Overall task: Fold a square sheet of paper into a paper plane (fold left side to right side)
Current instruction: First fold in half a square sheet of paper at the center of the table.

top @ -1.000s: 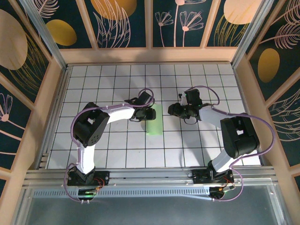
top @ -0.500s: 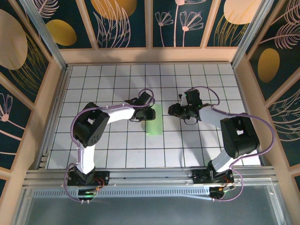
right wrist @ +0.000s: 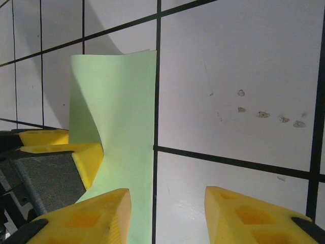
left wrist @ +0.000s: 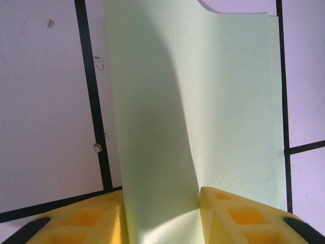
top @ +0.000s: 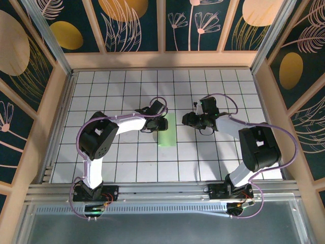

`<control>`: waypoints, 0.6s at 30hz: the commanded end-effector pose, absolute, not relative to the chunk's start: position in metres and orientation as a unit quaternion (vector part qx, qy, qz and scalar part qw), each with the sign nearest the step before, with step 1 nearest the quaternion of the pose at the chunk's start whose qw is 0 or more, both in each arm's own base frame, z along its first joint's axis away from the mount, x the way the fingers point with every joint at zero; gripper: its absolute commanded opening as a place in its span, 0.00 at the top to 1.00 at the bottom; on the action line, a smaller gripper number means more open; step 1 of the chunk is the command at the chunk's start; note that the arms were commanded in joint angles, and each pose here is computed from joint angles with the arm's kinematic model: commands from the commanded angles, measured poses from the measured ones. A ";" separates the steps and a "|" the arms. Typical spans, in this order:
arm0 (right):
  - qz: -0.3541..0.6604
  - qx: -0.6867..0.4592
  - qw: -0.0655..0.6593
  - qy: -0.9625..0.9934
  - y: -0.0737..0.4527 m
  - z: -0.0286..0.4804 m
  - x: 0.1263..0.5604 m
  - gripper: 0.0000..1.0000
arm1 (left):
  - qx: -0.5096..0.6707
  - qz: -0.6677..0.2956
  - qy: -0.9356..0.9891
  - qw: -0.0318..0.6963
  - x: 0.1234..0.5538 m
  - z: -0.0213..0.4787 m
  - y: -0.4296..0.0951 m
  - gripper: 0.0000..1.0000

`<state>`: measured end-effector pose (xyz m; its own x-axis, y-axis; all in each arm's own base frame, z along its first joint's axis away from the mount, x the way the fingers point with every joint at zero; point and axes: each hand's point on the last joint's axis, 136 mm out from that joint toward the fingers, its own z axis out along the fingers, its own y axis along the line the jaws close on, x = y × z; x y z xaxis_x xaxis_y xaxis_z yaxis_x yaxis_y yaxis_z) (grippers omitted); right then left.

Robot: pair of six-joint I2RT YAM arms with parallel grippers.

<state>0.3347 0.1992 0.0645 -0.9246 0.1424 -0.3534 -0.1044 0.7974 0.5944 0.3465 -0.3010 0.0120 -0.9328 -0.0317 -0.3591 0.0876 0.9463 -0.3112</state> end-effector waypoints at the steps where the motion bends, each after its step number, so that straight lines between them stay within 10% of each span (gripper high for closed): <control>1: 0.320 0.004 0.196 0.927 0.197 0.065 0.333 0.57 | 0.003 -0.056 0.989 0.135 0.327 -0.047 -0.249 0.59; 18: 0.334 -0.003 0.184 0.924 0.204 0.066 0.330 0.57 | 0.003 -0.066 0.990 0.124 0.325 -0.055 -0.254 0.56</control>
